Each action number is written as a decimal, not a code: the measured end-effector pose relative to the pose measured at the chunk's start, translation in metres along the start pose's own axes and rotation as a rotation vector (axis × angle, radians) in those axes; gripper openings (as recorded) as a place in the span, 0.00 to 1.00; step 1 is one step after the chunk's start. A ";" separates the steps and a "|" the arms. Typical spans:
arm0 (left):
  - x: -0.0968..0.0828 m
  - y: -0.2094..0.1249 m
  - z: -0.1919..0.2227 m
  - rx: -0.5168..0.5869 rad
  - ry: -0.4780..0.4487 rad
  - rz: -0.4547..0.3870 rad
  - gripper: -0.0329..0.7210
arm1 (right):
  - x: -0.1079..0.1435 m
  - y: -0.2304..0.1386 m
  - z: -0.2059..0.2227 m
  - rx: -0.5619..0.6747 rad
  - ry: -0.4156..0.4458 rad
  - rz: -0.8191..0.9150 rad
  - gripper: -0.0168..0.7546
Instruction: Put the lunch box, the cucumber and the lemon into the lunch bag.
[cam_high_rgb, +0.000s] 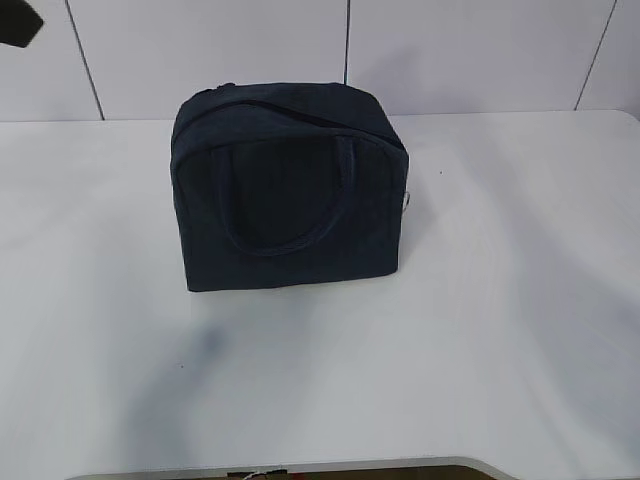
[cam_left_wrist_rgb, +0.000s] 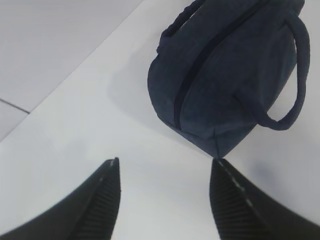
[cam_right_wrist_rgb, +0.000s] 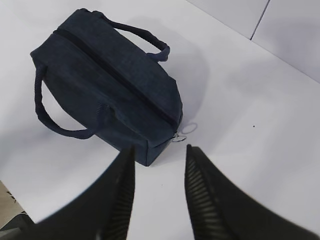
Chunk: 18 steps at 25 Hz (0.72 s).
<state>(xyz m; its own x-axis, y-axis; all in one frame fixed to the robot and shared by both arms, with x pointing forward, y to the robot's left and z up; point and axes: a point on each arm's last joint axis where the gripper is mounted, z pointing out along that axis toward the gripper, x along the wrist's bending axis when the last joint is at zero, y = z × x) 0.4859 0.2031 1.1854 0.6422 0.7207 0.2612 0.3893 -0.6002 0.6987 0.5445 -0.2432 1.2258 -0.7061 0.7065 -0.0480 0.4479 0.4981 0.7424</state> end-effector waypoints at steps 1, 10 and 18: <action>0.001 -0.003 -0.006 0.013 0.001 -0.029 0.59 | 0.003 0.000 -0.004 -0.005 -0.003 -0.003 0.39; -0.002 -0.047 -0.033 0.222 -0.033 -0.227 0.59 | 0.027 -0.013 -0.027 -0.015 -0.009 0.021 0.39; -0.042 -0.103 -0.078 0.099 0.029 -0.261 0.59 | 0.046 -0.031 -0.038 -0.002 -0.001 0.032 0.39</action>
<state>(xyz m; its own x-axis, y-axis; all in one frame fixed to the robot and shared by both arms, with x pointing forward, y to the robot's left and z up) 0.3674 0.2613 1.1540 0.4932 0.8641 0.1004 0.6026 -0.4226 0.6770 0.4773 -0.2454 1.2261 -0.6908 0.7227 -0.0251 0.4692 0.4743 0.7449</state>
